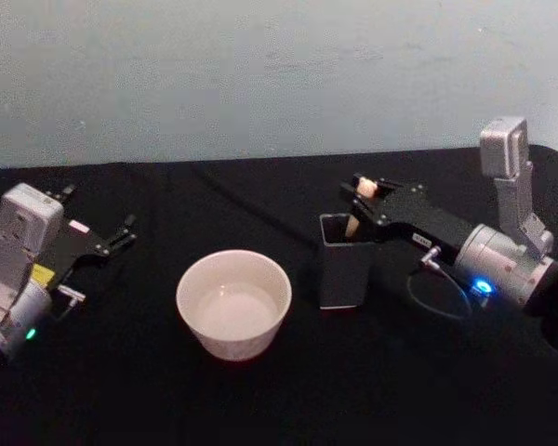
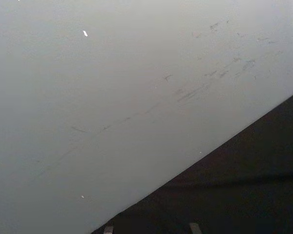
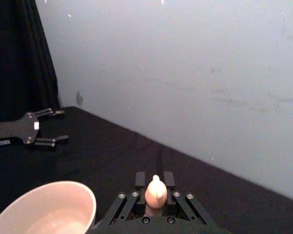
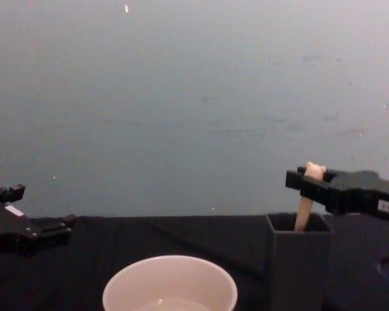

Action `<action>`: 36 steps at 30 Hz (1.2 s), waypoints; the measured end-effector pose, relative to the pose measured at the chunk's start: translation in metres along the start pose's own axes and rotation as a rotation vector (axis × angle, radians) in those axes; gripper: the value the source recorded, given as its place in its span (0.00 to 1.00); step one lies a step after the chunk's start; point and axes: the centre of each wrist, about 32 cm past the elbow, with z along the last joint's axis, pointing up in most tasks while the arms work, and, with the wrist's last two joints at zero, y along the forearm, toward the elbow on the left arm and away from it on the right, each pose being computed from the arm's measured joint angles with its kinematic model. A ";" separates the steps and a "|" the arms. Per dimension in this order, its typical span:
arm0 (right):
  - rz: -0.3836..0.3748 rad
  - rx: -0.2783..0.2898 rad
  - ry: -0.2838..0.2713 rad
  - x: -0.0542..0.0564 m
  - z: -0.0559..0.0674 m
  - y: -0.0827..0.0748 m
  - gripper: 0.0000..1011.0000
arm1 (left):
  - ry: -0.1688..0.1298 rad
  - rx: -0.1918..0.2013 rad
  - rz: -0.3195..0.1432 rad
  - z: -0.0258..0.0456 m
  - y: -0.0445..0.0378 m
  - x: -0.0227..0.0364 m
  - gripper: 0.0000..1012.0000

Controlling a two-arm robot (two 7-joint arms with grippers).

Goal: Pick up the stirring spoon with one hand, stir inside the cup, then place it back in its original position.

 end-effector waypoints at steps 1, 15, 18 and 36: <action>0.001 0.004 -0.006 0.000 0.002 0.000 0.21 | 0.000 0.000 0.000 0.0000 0.0000 0.0000 0.99; 0.015 0.081 -0.141 0.000 0.039 -0.006 0.21 | 0.000 0.000 0.000 0.0000 0.0000 0.0000 0.99; 0.022 0.107 -0.159 0.001 0.046 -0.007 0.21 | 0.000 0.000 0.000 0.0000 0.0000 0.0000 0.99; 0.087 0.222 -0.193 -0.003 0.065 0.010 0.21 | 0.000 0.000 0.000 0.0000 0.0000 0.0000 0.99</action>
